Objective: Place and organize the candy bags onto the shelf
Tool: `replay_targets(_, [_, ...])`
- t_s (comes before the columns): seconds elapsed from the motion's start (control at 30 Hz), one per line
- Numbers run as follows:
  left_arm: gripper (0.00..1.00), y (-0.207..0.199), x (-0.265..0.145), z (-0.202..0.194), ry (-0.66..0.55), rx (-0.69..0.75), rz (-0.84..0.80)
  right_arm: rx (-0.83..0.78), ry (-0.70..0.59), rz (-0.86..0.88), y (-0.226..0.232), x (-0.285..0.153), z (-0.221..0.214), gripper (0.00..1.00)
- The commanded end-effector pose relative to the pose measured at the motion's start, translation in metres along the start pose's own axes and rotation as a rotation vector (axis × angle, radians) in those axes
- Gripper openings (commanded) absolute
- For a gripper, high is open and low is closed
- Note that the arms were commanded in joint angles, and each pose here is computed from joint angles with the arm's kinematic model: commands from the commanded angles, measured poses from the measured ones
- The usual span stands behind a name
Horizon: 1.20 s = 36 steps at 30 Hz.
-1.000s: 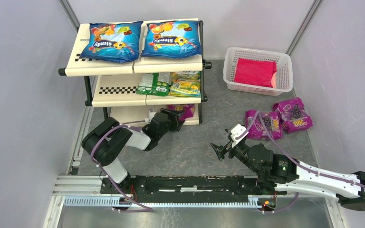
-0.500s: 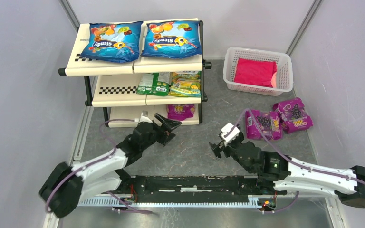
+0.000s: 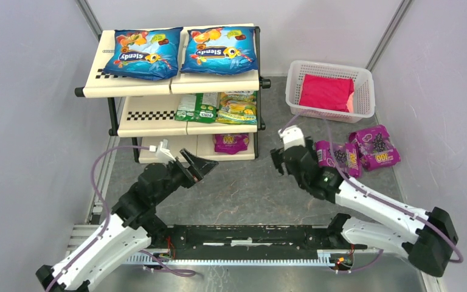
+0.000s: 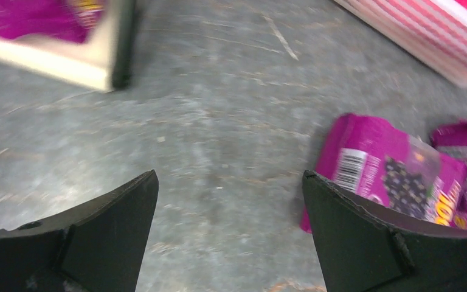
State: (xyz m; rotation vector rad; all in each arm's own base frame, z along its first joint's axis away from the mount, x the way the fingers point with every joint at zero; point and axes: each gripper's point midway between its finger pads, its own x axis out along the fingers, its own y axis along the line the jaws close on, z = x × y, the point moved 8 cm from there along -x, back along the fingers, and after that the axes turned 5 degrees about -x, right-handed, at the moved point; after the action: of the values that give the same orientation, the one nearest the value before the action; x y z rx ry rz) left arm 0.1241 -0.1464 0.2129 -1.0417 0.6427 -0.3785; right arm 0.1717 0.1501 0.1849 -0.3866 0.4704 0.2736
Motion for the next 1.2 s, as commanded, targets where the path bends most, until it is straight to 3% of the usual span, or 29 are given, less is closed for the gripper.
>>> replay_targets(0.0, [1.0, -0.036, -0.029, 0.017, -0.011, 0.227, -0.097, 0.137, 0.11, -0.07, -0.041, 0.014, 0.006, 0.95])
replay_targets(0.2, [1.0, -0.057, -0.045, 0.026, 0.007, 0.376, -0.124, 0.147, 0.397, -0.187, -0.1, 0.044, -0.023, 0.95])
replay_targets(0.37, [1.0, -0.056, -0.054, 0.03, 0.001, 0.44, -0.097, 0.077, 0.569, -0.291, -0.108, 0.051, -0.029, 0.87])
replay_targets(0.63, [1.0, -0.052, -0.063, 0.029, 0.015, 0.429, -0.07, 0.1, 0.607, -0.281, -0.097, 0.051, -0.063, 0.75])
replay_targets(0.8, [1.0, -0.05, -0.065, 0.027, 0.029, 0.418, -0.063, 0.083, 0.615, -0.31, -0.093, 0.053, -0.079, 0.61])
replay_targets(0.9, [1.0, -0.05, -0.066, 0.027, 0.038, 0.41, -0.055, 0.055, 0.616, -0.326, -0.092, 0.055, -0.082, 0.4])
replay_targets(1.07, [1.0, -0.049, -0.064, 0.025, 0.045, 0.38, -0.044, 0.032, 0.554, -0.27, -0.077, 0.051, -0.073, 0.18])
replay_targets(1.17, [1.0, -0.047, -0.059, 0.024, 0.053, 0.343, -0.025, 0.027, 0.481, -0.171, -0.06, 0.043, -0.06, 0.11])
